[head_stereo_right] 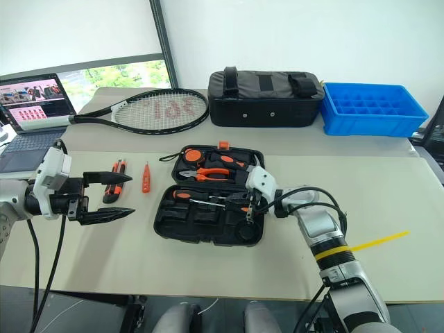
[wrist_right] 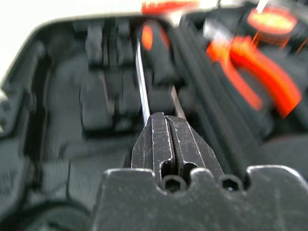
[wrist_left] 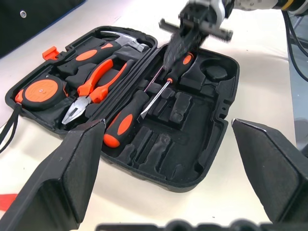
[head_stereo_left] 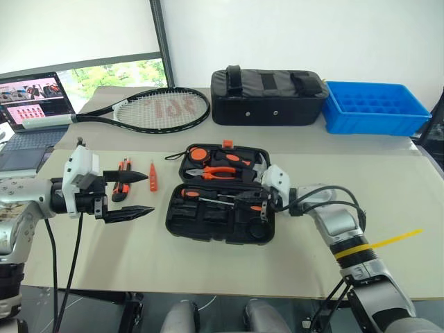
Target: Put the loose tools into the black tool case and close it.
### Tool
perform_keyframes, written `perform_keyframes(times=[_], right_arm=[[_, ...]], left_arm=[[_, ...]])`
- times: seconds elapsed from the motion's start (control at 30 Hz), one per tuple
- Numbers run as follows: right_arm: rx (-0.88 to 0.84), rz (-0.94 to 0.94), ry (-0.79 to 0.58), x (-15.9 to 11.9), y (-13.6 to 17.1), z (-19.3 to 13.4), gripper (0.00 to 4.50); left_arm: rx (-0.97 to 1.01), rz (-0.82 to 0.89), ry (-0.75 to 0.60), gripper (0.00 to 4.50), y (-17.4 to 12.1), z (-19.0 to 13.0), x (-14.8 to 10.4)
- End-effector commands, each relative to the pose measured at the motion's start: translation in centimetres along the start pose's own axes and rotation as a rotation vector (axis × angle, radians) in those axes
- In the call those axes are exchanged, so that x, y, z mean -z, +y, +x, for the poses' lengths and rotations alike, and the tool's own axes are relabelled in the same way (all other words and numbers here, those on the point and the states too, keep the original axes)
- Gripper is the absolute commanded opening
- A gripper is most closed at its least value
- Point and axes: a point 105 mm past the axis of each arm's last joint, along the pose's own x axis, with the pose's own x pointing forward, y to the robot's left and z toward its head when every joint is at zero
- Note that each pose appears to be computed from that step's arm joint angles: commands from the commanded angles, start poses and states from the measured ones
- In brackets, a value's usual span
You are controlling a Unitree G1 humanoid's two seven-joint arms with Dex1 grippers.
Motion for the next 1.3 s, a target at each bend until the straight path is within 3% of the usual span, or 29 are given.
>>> perform_keyframes(times=[0.03,0.33,0.53,0.73,0.8,1.0,1.3], right_arm=[[-0.033,-0.032,0.1,1.3,0.1,0.1,0.03],[-0.084,-0.073,0.174,2.6,1.3,0.2,0.03],[0.02,-0.124,-0.018,-2.3,-0.7,-1.0,0.03],[0.047,-0.113,-0.111,-4.9,-1.1,-4.4,1.67],[0.078,-0.106,-0.119,-5.4,-1.7,-6.5,2.31],[0.121,-0.073,-0.153,-6.1,-2.2,-11.0,4.4],[0.116,-0.012,-0.155,-6.6,-1.7,-15.3,4.46]], left_arm=[[-0.001,0.05,-0.009,4.5,-0.1,0.0,-1.2],[-0.033,0.035,-0.004,4.5,0.1,0.1,-1.1],[-0.251,0.0,-0.034,4.5,2.8,0.1,0.0],[-0.68,-0.031,0.037,4.5,7.4,0.9,2.4],[-0.759,-0.09,-0.016,4.5,8.1,1.8,1.8],[-0.909,-0.208,0.018,4.5,9.1,4.2,2.6],[-1.1,-0.368,0.104,4.5,10.9,7.6,5.3]])
